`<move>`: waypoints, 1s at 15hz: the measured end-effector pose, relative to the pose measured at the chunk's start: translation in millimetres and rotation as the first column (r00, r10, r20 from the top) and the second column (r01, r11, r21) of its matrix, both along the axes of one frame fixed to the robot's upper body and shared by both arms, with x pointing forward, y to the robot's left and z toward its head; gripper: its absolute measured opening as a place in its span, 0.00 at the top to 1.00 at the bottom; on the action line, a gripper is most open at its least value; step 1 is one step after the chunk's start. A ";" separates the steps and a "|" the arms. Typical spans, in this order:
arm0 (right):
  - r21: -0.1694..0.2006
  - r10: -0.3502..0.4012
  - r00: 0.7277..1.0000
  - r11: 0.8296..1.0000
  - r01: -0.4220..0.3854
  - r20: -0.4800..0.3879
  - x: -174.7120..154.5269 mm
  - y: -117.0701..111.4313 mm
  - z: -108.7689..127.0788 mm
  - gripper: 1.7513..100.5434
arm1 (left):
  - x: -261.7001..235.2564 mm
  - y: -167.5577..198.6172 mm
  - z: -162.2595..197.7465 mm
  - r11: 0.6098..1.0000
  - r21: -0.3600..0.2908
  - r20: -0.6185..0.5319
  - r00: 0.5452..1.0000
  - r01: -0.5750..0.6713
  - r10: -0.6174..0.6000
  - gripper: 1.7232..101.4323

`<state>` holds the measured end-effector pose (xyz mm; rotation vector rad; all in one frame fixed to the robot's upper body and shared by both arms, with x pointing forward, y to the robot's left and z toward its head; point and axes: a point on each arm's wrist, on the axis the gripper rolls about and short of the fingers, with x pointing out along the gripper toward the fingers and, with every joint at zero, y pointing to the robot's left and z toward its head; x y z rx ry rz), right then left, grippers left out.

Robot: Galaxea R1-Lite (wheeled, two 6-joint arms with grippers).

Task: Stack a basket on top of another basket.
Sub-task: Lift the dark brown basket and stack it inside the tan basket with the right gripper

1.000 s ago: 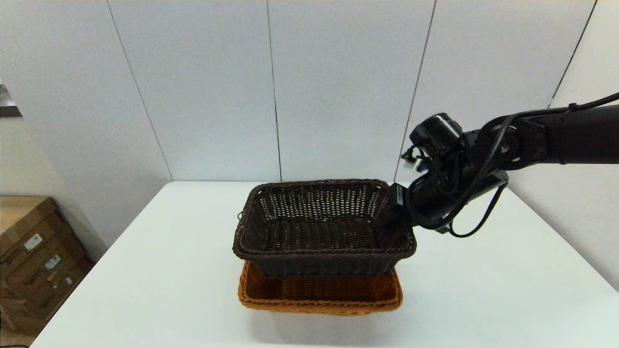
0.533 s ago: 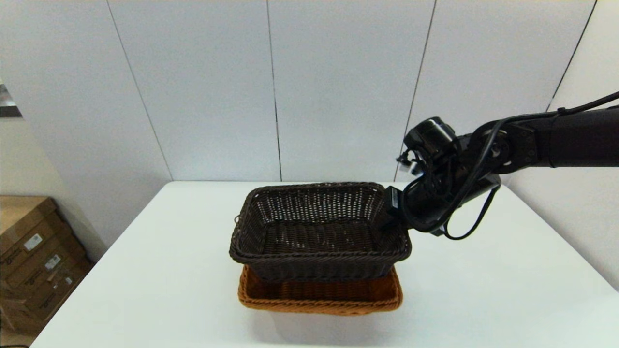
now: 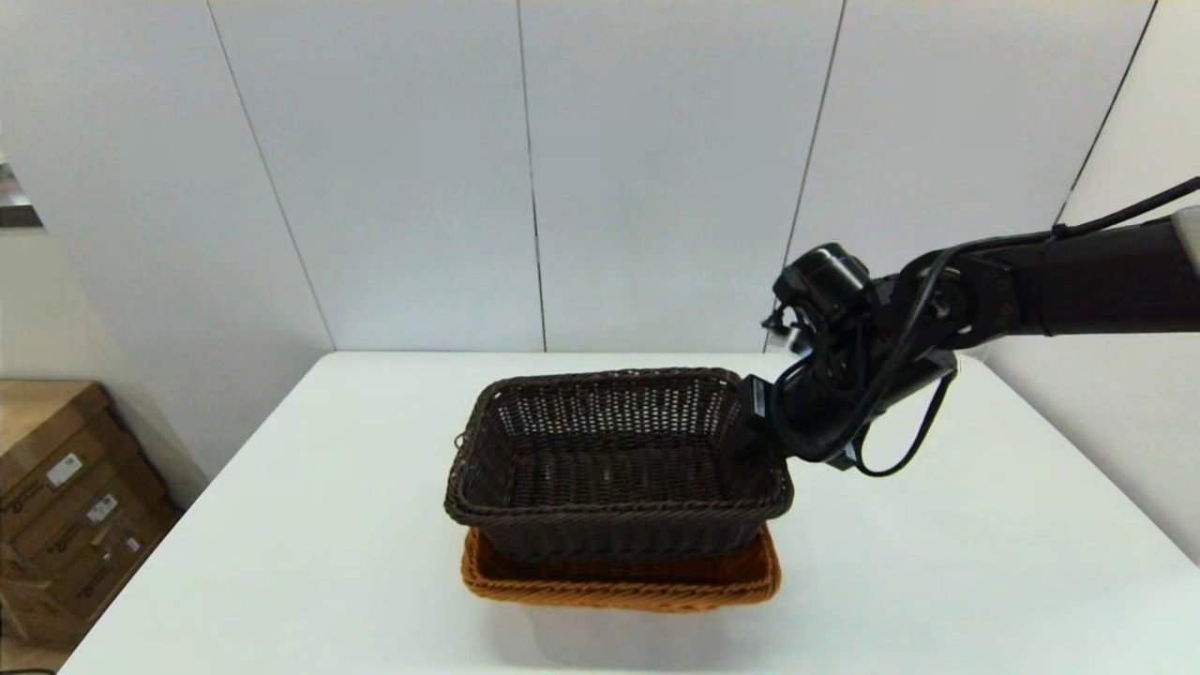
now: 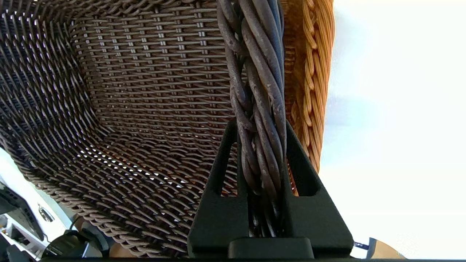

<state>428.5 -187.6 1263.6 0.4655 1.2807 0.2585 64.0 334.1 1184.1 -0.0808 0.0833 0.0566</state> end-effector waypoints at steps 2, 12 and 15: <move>-0.003 0.002 1.000 1.000 -0.002 -0.003 0.8 0.5 -1.9 0.87 | 0.0 0.0 0.0 1.000 0.000 0.000 1.000 0.000 0.000 0.04; -0.013 -0.003 1.000 1.000 0.003 -0.011 3.6 0.9 -6.8 0.48 | 0.0 0.0 0.1 1.000 0.000 0.000 1.000 0.000 0.000 0.04; -0.005 -0.002 1.000 1.000 0.002 0.018 0.2 -1.1 3.3 0.33 | 0.0 0.0 0.1 1.000 -0.001 0.000 1.000 -0.001 0.001 0.04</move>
